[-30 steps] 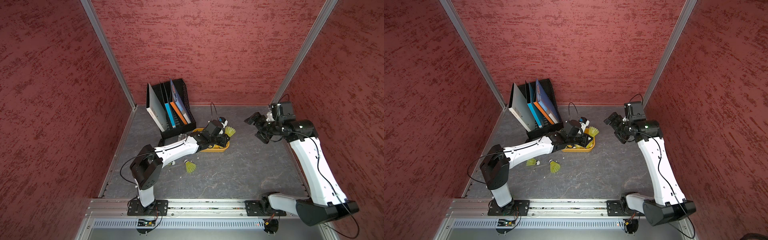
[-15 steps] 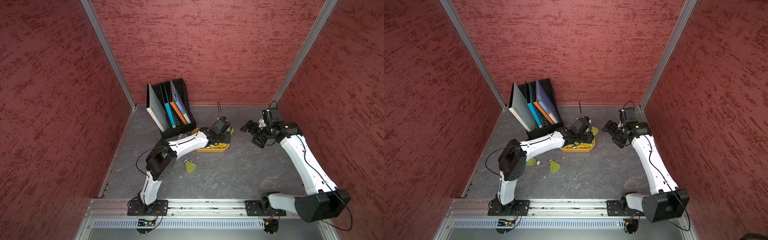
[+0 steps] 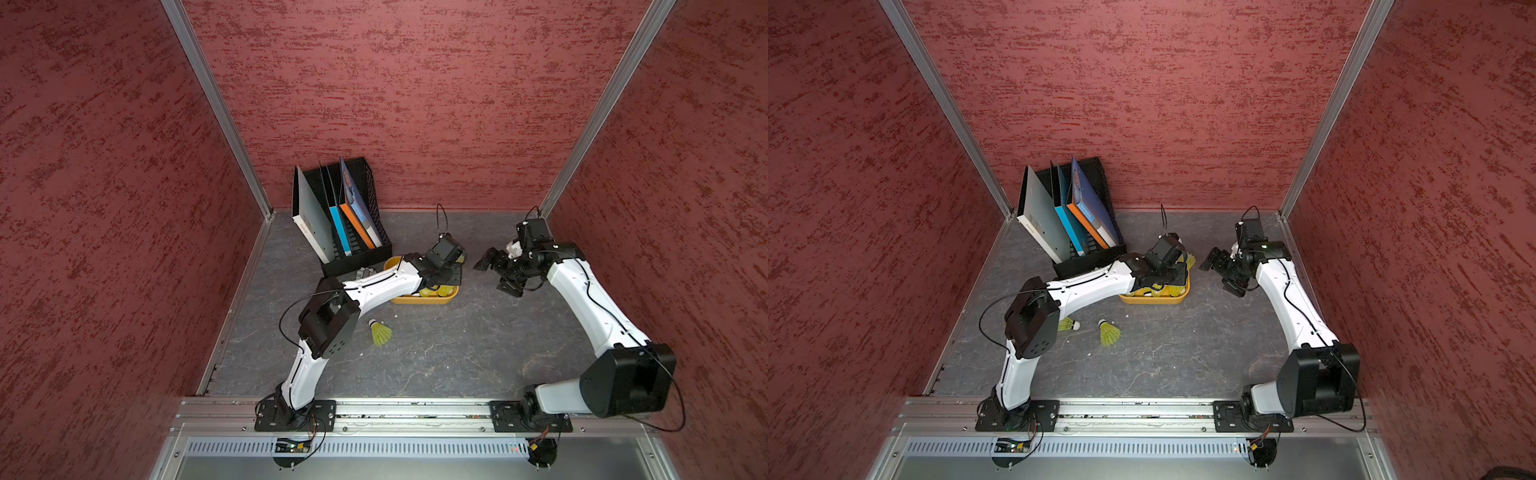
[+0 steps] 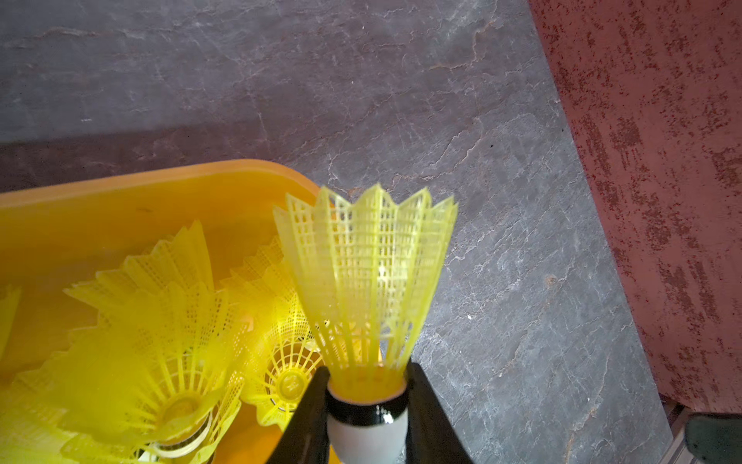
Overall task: Put the shuttlecocks into the storage box
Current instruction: Place the shuttlecock in the storage box.
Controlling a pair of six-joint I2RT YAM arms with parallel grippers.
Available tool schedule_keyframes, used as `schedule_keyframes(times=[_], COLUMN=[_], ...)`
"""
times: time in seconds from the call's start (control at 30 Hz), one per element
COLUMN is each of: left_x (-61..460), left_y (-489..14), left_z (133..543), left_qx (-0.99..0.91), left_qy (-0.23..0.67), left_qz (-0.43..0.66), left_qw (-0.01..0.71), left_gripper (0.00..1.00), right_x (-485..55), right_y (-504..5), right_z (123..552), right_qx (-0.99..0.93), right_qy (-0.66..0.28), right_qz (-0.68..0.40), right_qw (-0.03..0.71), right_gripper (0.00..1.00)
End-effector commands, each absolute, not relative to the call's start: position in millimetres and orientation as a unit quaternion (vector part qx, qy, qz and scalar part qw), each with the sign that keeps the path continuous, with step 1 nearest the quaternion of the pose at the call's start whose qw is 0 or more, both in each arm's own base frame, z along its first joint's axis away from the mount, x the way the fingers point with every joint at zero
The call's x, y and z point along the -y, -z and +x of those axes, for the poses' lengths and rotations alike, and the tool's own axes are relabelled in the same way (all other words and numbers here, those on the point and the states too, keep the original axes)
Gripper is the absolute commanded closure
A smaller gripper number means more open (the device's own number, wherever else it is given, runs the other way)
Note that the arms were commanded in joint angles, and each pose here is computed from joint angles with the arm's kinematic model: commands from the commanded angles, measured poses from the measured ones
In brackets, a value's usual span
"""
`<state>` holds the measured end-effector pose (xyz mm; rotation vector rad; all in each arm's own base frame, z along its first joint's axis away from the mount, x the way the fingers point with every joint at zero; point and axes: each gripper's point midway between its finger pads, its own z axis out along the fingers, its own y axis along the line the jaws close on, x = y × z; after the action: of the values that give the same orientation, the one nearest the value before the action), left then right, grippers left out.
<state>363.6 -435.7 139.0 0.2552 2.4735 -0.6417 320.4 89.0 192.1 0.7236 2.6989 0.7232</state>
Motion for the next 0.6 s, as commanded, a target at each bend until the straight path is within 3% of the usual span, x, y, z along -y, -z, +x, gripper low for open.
schedule_keyframes(times=[0.0, 0.57], left_x=[436, 435], left_y=[-121, -110], left_z=[364, 369], left_qx=[-0.932, -0.934], left_qy=[0.216, 0.203], left_qz=[0.099, 0.097], left_qw=[0.275, 0.277], left_gripper=[0.79, 0.75], right_x=[-91, -91], right_y=[-197, -198], right_z=[324, 313], right_qx=[-0.926, -0.924], right_qy=[-0.263, -0.268], right_qz=[0.232, 0.234], right_qw=[0.142, 0.14], right_gripper=[0.06, 0.06])
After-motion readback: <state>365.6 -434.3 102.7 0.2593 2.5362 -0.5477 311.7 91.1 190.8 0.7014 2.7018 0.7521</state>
